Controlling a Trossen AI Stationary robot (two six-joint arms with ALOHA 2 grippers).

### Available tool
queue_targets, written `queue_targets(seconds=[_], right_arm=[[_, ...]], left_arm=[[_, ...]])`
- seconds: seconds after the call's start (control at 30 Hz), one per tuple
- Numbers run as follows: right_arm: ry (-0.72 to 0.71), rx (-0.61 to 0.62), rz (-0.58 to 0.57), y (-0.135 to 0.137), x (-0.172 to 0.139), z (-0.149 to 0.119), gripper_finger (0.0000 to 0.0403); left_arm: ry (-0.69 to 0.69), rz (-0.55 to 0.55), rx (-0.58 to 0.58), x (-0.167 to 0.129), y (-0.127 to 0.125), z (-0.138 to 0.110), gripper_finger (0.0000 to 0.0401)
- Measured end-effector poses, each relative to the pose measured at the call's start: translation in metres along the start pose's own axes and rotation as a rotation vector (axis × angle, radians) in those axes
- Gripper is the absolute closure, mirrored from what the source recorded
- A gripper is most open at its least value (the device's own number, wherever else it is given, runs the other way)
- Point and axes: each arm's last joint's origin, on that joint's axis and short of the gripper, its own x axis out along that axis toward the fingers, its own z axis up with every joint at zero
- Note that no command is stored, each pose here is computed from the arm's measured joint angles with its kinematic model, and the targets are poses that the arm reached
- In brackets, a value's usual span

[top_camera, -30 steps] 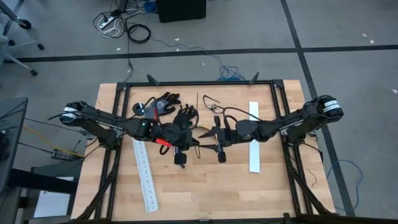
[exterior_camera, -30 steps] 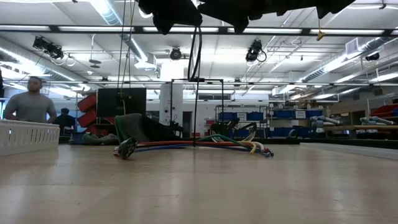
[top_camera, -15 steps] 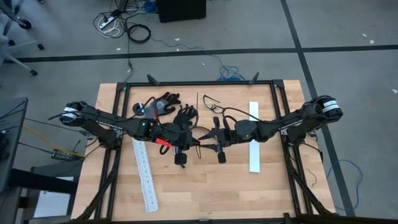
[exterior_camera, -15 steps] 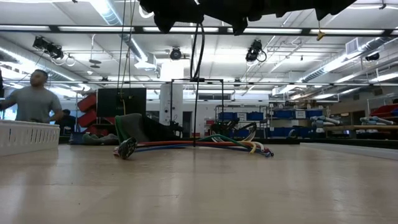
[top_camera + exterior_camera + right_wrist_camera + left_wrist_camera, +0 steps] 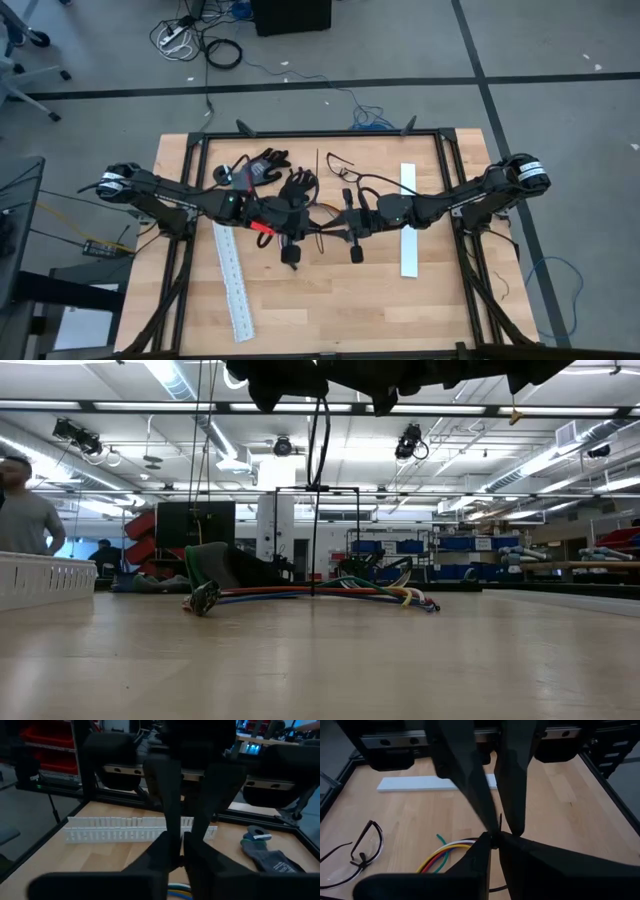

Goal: Ziptie cables
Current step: Insert the black zip tie pointed tail end through the slot to form a loop

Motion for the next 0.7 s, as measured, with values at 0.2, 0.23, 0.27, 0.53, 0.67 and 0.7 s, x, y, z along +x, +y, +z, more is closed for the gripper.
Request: queue_targets(seconds=[0.2, 0.23, 0.27, 0.53, 0.67, 0.7], right_arm=[[0.023, -0.049, -0.055, 0.0010, -0.0006, -0.0010, 0.0401], [0.026, -0.058, -0.064, 0.0017, -0.0008, -0.0010, 0.0401], [0.028, -0.064, -0.071, 0.0026, -0.0009, -0.0009, 0.0402], [0.028, -0.098, -0.106, 0.0036, -0.0027, 0.0013, 0.0402], [0.013, -0.129, -0.125, 0.0052, -0.0031, 0.0035, 0.0402], [0.005, -0.132, -0.125, 0.0060, -0.0032, 0.0043, 0.0402]], left_arm=[[0.007, 0.006, 0.000, 0.0000, 0.0004, -0.0007, 0.0378], [0.008, 0.006, 0.000, 0.0000, 0.0004, -0.0008, 0.0378], [0.010, 0.006, 0.000, 0.0000, 0.0004, -0.0009, 0.0378], [0.012, 0.005, -0.001, 0.0000, 0.0004, -0.0011, 0.0378], [0.011, 0.005, -0.002, -0.0003, 0.0004, -0.0007, 0.0378], [0.009, 0.005, -0.006, -0.0005, 0.0004, -0.0004, 0.0378]])
